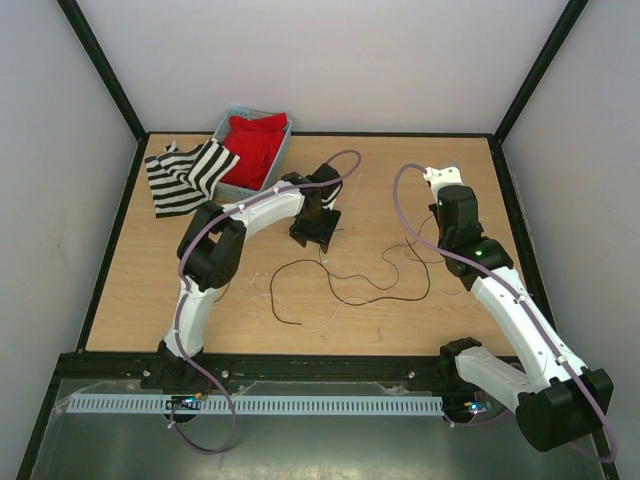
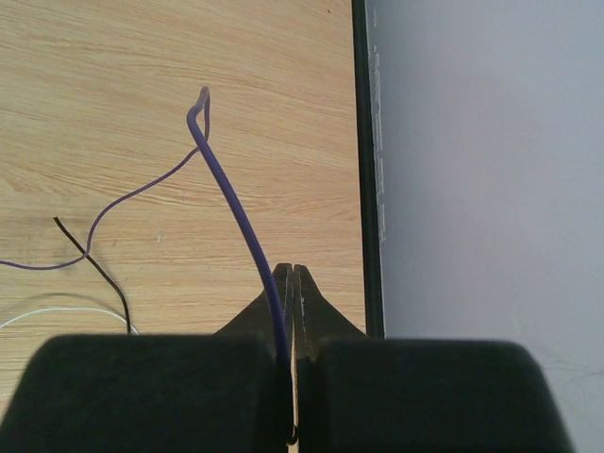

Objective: Zip-tie the wires
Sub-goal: Straighten the cable at the center of the board.

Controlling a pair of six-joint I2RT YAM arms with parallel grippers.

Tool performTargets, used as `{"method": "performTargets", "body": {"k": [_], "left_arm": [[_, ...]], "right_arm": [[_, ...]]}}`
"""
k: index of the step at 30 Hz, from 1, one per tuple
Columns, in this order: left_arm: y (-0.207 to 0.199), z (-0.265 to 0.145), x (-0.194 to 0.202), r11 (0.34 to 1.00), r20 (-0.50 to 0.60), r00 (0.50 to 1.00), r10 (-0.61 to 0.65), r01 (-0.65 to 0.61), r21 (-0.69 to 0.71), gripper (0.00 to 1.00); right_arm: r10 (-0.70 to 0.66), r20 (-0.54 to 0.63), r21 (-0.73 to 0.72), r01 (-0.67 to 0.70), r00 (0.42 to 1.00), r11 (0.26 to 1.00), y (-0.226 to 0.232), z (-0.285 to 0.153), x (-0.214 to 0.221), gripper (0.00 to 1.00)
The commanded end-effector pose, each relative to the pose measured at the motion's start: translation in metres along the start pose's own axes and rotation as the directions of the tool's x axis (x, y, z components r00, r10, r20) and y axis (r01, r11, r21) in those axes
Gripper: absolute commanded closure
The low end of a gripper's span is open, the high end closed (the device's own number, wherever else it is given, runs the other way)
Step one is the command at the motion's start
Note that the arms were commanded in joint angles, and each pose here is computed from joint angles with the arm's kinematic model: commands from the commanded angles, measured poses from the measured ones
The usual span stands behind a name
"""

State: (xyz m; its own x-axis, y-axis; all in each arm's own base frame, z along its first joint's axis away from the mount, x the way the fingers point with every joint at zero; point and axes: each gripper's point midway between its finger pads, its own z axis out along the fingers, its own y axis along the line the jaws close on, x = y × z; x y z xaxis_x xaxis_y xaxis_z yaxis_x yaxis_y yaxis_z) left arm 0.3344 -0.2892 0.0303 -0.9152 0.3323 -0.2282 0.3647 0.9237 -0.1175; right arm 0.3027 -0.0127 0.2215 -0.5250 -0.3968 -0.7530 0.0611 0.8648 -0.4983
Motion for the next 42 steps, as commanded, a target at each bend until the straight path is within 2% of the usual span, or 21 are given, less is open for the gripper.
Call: {"method": "performTargets", "body": {"k": [1, 7, 11, 18, 21, 26, 32, 38, 42], "left_arm": [[-0.005, 0.004, 0.002, 1.000, -0.008, 1.000, -0.012, 0.012, 0.019, 0.40], [-0.012, 0.016, 0.015, 0.999, -0.043, 0.999, -0.025, 0.027, 0.032, 0.46], [-0.013, 0.022, 0.023, 0.998, -0.056, 0.997, -0.044, 0.046, 0.041, 0.55], [-0.011, 0.010, 0.019, 0.997, -0.012, 0.998, -0.060, 0.061, 0.045, 0.87], [-0.008, -0.008, 0.007, 0.995, 0.040, 0.996, -0.078, 0.076, 0.057, 0.93], [0.001, -0.043, 0.001, 0.991, 0.119, 0.985, -0.124, 0.117, 0.064, 0.97], [0.029, -0.071, 0.027, 0.967, 0.182, 0.950, -0.253, 0.250, 0.038, 1.00], [0.056, -0.091, 0.066, 0.903, 0.248, 0.869, -0.428, 0.419, 0.093, 1.00], [0.062, -0.099, 0.087, 0.871, 0.286, 0.824, -0.490, 0.474, 0.129, 1.00]], "right_arm": [[0.051, 0.036, -0.007, -0.051, 0.998, 0.999, 0.001, -0.001, -0.006, 1.00], [0.056, 0.041, -0.011, -0.056, 0.998, 0.998, 0.001, -0.002, -0.005, 1.00], [0.059, 0.045, -0.010, -0.059, 0.997, 0.998, 0.000, -0.003, -0.005, 1.00], [0.059, 0.038, -0.002, -0.059, 0.998, 0.998, 0.000, -0.002, -0.002, 1.00], [0.052, 0.018, -0.004, -0.052, 0.999, 0.999, 0.006, 0.003, 0.006, 1.00], [0.051, -0.006, -0.014, -0.051, 0.999, 0.999, 0.013, 0.009, 0.013, 1.00], [0.022, -0.049, 0.032, -0.021, 0.999, 0.999, 0.006, 0.017, 0.022, 1.00], [0.016, -0.104, 0.092, -0.007, 0.994, 0.996, -0.013, 0.026, 0.033, 1.00], [0.007, -0.160, 0.161, 0.019, 0.987, 0.987, -0.031, 0.030, 0.044, 1.00]]}}
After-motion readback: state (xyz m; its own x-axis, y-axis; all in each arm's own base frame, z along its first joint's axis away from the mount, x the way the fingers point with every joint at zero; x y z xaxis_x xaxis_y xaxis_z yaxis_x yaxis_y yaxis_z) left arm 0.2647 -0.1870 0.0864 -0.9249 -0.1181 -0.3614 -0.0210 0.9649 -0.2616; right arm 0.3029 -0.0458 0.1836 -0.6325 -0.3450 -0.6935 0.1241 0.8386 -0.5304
